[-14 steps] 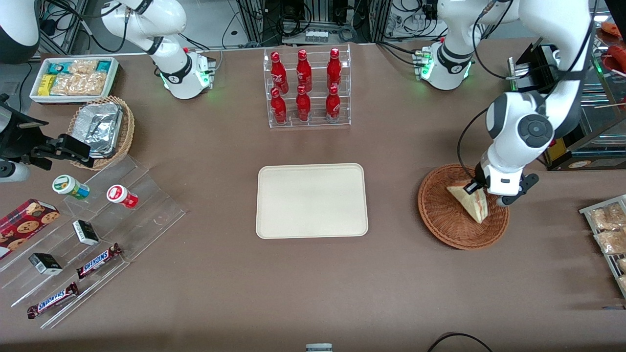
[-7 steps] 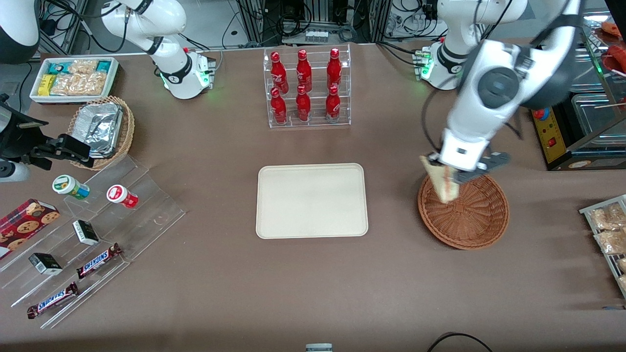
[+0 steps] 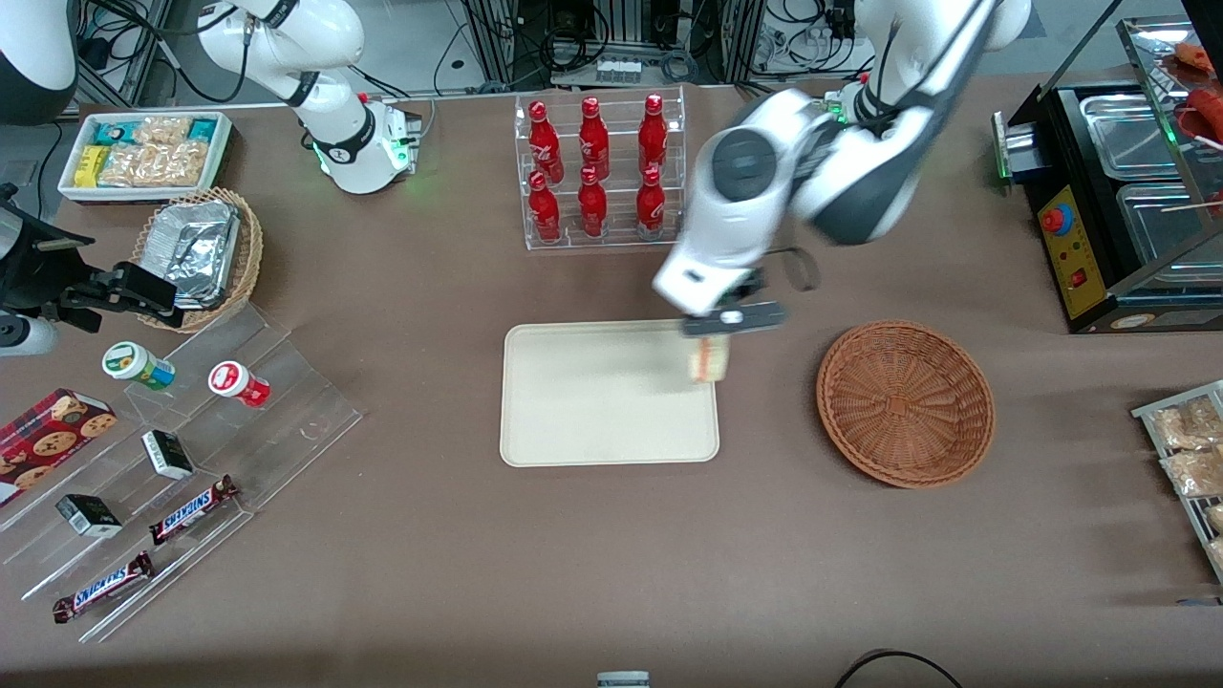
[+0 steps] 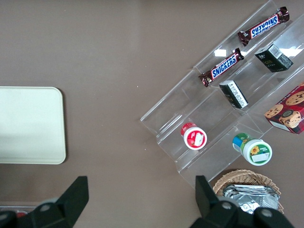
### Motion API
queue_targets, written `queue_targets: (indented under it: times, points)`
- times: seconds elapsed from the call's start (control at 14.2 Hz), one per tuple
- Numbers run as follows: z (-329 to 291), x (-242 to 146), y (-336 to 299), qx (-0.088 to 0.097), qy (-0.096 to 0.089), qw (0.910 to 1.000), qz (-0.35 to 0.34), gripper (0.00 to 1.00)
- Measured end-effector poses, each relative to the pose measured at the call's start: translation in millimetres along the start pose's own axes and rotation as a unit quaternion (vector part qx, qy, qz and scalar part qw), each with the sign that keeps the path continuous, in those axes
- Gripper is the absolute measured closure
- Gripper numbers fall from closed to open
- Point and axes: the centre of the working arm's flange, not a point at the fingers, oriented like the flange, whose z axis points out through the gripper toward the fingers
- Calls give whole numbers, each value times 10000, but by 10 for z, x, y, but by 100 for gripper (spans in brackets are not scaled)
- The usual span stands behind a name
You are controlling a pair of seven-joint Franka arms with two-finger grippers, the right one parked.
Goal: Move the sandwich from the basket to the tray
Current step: 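Lift the sandwich and carry it over the cream tray, then lower the sandwich onto the tray and open the left gripper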
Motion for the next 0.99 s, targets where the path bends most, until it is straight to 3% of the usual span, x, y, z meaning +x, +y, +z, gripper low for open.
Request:
queue_targets:
  times: [0.21, 0.56, 0.85, 0.99]
  points:
    - [560, -65, 673, 60, 51, 9997, 218, 86]
    - [1271, -22, 1079, 73, 491, 9988, 54, 86]
    - [1473, 41, 1183, 90, 536, 9985, -46, 86]
    - [1437, 63, 1205, 58, 577, 9983, -103, 70]
